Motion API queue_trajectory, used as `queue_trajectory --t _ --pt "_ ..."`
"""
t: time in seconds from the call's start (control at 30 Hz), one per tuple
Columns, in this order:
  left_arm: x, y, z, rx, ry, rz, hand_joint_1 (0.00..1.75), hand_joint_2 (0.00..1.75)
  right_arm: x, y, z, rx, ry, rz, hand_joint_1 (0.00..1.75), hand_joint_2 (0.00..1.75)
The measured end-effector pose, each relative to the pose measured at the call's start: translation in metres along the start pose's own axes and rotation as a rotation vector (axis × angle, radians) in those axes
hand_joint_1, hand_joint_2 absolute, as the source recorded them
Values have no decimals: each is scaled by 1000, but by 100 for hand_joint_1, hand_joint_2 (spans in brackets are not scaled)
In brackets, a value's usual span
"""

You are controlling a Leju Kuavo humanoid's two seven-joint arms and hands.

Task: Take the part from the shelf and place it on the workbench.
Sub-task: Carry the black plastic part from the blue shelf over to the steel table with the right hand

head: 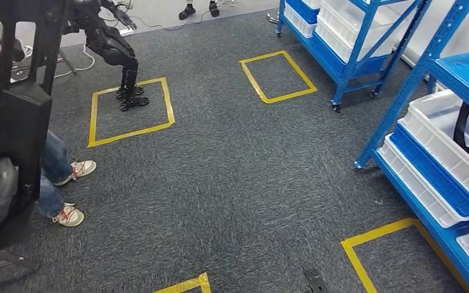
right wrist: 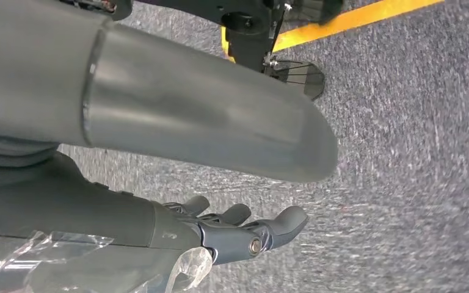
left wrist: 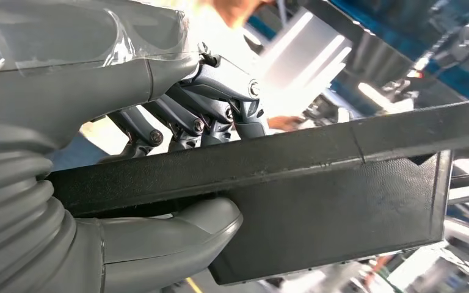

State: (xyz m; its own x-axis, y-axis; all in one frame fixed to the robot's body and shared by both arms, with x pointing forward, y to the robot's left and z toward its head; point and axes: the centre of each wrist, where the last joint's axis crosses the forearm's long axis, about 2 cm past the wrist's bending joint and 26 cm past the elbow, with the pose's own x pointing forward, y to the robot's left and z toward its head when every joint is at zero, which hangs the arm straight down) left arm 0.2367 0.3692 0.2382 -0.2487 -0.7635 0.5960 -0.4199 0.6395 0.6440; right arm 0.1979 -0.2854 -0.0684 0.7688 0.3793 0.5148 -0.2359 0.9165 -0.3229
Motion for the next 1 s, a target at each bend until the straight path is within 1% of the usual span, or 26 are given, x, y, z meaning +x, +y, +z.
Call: queue_trajectory --t 0.17,0.33,0.5,0.67,0.83,1.0 --pt "-2 2 0 6 -9 -7 175 175 3 3 0 4 -14 7 0 0" --pt "-3 3 -2 2 -15 -14 175 175 6 1 -1 -3 -28 3 0 0" --pt "0 1 -4 -1 -40 -28 175 175 -7 -5 0 -5 -12 -5 0 0" --pt "3 -2 -4 -2 -33 -31 175 175 -19 -12 1 -14 10 2 0 0" --pt "3 -4 -4 -4 -33 -29 175 175 -20 -16 0 -20 16 5 0 0" --pt "4 -5 -4 -2 -35 -25 175 175 -28 -19 1 -21 36 10 0 0"
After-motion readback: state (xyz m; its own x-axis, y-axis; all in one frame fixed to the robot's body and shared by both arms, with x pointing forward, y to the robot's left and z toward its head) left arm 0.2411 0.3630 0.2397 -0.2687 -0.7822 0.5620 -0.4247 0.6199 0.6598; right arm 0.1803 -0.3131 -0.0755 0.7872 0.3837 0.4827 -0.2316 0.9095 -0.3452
